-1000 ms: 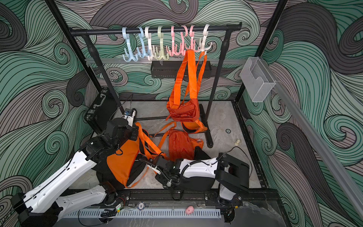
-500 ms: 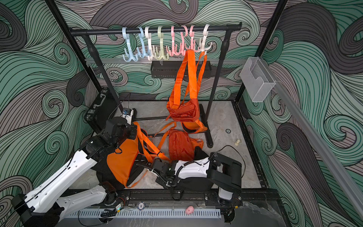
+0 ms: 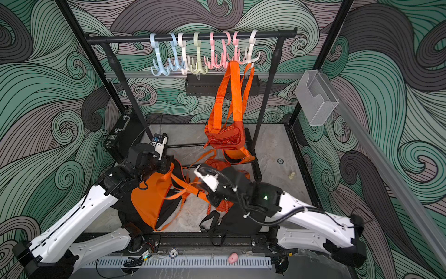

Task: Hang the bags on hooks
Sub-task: Pick up the bag from the bag.

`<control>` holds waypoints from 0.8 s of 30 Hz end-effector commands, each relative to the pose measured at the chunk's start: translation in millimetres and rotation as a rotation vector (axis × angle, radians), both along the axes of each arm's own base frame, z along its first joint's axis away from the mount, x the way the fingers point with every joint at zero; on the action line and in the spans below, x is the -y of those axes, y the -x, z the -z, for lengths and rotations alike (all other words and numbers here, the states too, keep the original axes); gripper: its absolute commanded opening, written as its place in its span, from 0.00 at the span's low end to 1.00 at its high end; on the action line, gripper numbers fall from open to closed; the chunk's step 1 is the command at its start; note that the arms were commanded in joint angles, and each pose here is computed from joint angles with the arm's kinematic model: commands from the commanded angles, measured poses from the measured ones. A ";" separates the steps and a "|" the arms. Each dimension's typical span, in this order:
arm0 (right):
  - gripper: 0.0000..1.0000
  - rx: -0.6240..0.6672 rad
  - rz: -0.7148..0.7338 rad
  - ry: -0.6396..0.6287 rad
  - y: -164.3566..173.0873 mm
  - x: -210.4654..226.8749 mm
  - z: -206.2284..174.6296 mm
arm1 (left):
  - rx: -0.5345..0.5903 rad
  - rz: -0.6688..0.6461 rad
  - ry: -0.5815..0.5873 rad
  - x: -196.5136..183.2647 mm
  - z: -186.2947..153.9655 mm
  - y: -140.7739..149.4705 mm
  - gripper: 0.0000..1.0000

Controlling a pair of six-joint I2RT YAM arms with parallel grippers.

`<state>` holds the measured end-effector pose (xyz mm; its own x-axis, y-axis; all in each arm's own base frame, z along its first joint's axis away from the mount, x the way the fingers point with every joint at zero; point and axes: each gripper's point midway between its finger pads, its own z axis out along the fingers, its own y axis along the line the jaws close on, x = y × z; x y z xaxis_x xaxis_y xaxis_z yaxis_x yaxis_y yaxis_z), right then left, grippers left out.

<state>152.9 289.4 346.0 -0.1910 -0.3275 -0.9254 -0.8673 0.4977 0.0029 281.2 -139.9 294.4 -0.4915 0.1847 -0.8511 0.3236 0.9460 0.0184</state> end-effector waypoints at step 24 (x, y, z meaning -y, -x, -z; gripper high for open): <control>0.00 0.117 -0.102 -0.259 -70.0 10.0 -226.5 | 0.354 0.565 0.280 98.2 -182.6 17.0 0.99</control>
<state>240.2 276.8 562.4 -0.0651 -0.1032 -0.9925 -0.8682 0.4962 0.0054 251.7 -221.7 469.2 -0.0987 0.0955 -0.9905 0.7553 0.6552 -0.0121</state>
